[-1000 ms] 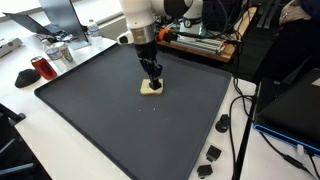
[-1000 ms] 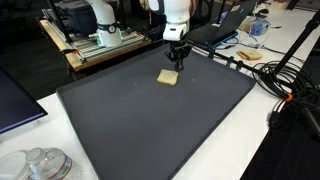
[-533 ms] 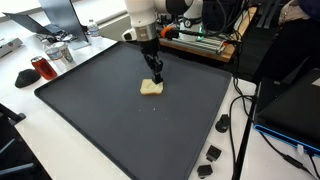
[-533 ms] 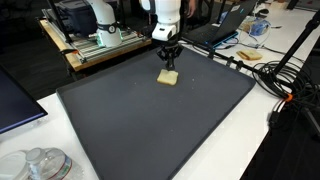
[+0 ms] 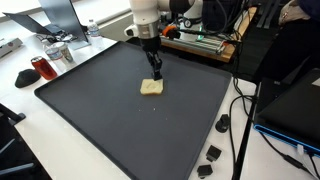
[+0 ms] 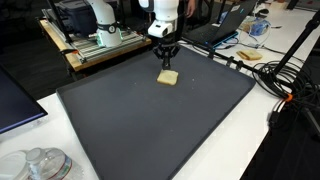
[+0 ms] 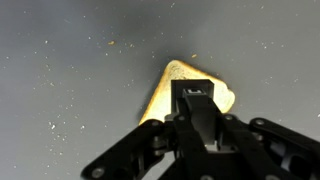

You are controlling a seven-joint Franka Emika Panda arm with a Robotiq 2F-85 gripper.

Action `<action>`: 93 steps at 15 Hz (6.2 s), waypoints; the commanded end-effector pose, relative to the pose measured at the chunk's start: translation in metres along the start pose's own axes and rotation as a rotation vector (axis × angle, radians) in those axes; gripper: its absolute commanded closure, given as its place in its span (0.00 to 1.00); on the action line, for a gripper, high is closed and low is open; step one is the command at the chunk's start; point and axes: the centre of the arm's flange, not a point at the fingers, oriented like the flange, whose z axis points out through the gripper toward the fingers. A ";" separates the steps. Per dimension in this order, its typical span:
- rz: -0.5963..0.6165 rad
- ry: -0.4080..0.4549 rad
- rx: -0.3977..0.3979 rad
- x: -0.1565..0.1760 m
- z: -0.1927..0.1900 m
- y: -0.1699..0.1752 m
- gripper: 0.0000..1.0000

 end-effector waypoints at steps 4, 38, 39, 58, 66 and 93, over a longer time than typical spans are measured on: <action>0.038 0.016 -0.009 0.004 -0.004 0.003 0.95; 0.061 -0.033 -0.050 0.019 0.043 -0.010 0.79; 0.062 -0.033 -0.050 0.019 0.043 -0.010 0.79; 0.081 -0.031 -0.050 0.022 0.059 -0.008 0.95; 0.090 -0.027 -0.047 0.016 0.048 -0.001 0.95; 0.156 -0.046 -0.136 0.025 0.055 -0.016 0.95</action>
